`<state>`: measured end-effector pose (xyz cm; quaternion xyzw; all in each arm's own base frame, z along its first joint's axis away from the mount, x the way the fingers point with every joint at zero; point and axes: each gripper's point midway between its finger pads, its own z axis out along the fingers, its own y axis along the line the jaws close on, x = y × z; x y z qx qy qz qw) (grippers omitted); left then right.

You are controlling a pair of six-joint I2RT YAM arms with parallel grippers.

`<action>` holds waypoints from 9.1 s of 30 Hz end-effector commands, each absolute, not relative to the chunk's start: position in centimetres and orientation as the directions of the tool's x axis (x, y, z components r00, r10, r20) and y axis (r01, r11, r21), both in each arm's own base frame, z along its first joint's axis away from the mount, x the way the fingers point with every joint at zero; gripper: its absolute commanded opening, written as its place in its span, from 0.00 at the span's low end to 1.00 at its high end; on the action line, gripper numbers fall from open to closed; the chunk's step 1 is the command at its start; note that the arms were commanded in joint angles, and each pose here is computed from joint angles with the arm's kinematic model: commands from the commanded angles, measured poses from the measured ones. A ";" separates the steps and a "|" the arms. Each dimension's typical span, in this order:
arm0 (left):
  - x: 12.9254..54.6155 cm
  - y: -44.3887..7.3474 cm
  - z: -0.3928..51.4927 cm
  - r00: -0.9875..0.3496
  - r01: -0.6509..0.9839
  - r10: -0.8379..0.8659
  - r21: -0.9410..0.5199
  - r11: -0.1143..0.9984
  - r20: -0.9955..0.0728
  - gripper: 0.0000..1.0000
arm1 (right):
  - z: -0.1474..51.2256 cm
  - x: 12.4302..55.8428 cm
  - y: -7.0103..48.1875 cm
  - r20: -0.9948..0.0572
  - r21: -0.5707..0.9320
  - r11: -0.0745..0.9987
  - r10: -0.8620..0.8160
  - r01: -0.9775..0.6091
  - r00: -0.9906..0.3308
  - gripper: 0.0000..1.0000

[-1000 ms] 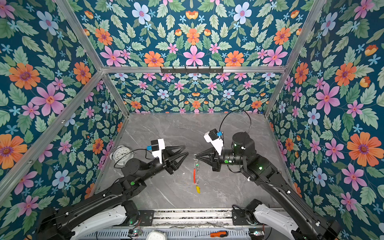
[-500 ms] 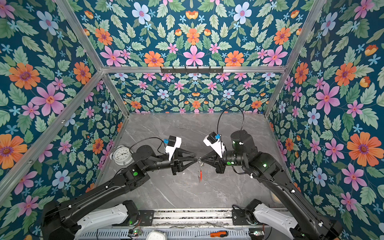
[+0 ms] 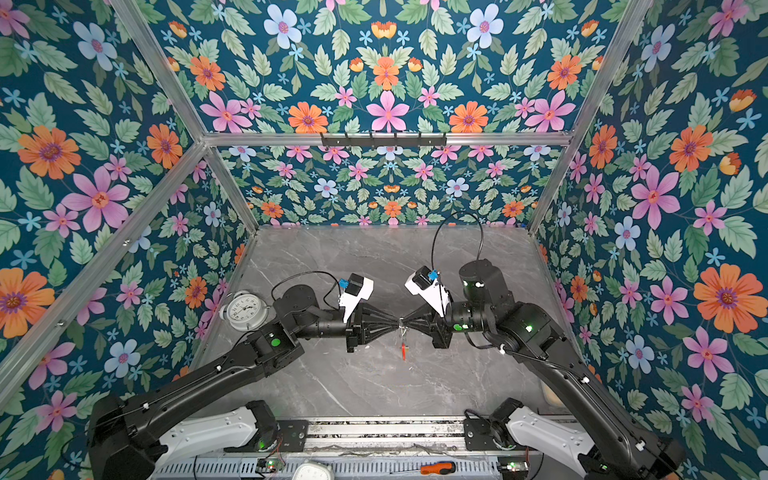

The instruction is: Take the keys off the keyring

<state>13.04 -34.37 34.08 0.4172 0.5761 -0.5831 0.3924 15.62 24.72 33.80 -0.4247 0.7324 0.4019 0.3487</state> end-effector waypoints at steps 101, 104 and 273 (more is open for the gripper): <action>11.7 -30.8 40.1 -0.177 0.984 -0.461 -0.165 -0.067 -0.870 0.00 | 35.8 13.1 26.4 -0.951 0.305 0.178 0.004 -0.936 -0.309 0.32; 11.7 -30.6 40.1 -0.171 0.985 -0.459 -0.163 -0.058 -0.872 0.00 | 36.9 12.6 25.5 -0.959 0.283 0.197 0.026 -0.939 -0.283 0.41; 12.0 -30.0 40.4 -0.168 0.981 -0.385 -0.191 0.022 -0.908 0.00 | 38.8 13.3 28.5 -0.915 0.387 0.024 0.130 -0.922 -0.381 0.00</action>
